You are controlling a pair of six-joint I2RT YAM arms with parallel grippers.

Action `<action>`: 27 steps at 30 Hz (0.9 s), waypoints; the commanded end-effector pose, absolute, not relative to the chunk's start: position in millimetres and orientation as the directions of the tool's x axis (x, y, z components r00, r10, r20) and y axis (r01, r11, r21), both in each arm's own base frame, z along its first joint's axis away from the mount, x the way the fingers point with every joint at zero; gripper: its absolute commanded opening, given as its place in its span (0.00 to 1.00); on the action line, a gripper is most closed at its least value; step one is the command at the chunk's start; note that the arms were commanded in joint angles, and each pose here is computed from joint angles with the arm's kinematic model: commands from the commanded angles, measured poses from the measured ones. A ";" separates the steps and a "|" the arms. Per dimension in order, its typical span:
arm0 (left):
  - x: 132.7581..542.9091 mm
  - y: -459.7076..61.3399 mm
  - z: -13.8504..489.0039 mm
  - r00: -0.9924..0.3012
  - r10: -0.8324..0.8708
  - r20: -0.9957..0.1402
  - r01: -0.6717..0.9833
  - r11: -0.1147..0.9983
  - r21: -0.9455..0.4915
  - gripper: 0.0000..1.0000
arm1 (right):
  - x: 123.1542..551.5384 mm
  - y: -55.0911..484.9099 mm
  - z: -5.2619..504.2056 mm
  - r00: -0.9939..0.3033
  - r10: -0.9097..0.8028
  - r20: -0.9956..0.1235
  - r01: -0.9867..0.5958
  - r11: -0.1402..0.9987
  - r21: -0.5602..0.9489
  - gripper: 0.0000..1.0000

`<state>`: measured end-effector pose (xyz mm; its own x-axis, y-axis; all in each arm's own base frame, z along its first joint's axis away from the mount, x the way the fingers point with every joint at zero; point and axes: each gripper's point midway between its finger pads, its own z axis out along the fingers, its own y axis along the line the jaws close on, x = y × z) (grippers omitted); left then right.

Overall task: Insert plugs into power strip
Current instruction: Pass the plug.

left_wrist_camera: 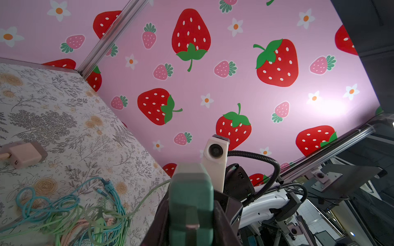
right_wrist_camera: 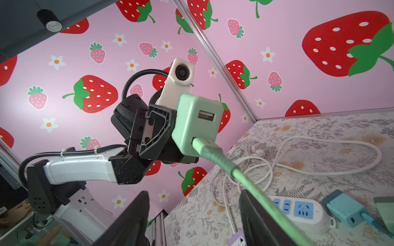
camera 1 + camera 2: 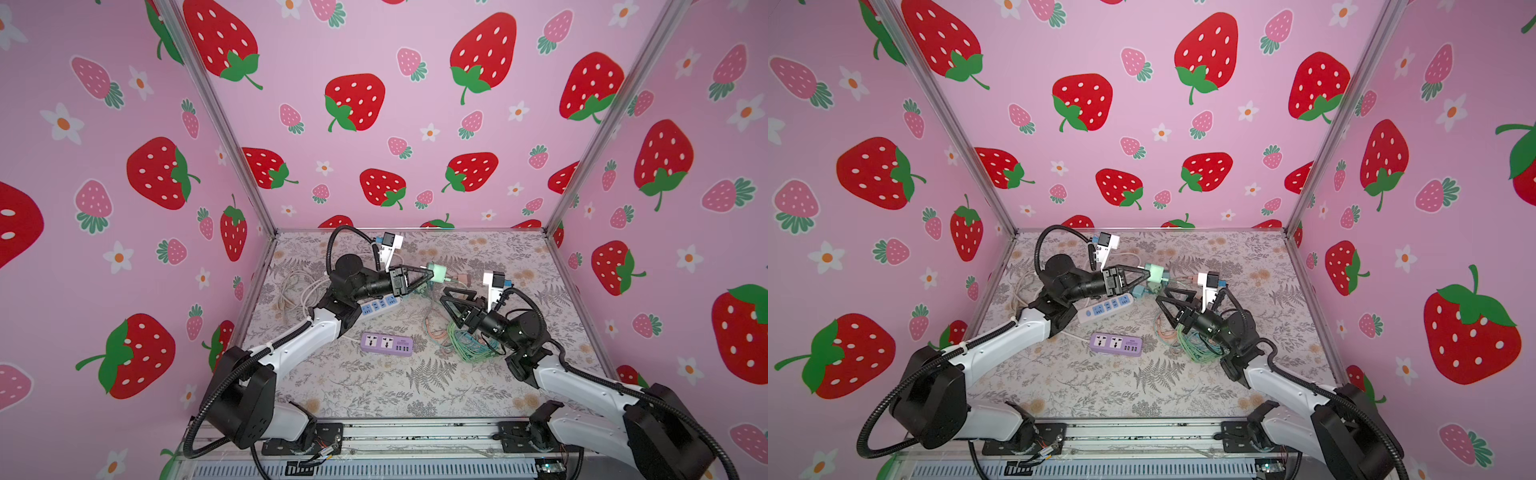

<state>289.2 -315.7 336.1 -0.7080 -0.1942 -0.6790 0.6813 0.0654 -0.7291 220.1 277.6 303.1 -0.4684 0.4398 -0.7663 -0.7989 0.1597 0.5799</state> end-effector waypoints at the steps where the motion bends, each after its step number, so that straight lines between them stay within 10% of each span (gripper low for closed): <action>1: 270.2 -313.1 360.0 -0.648 -0.196 -0.735 0.750 -0.003 -0.661 0.00 | 213.7 277.9 340.2 -0.426 0.491 -0.760 -0.845 0.085 0.529 0.67; 27: 247.1 -315.1 356.9 -0.599 -0.173 -0.782 0.796 -0.016 -0.605 0.00 | 213.0 288.9 373.6 -0.436 0.515 -0.738 -0.871 -0.033 0.491 0.38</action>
<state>260.3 -316.3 346.7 -0.6393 -0.1787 -0.7479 0.7575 0.0213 -0.6525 221.9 291.2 345.3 -0.4672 0.4783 -0.7436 -0.8376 0.0298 0.5454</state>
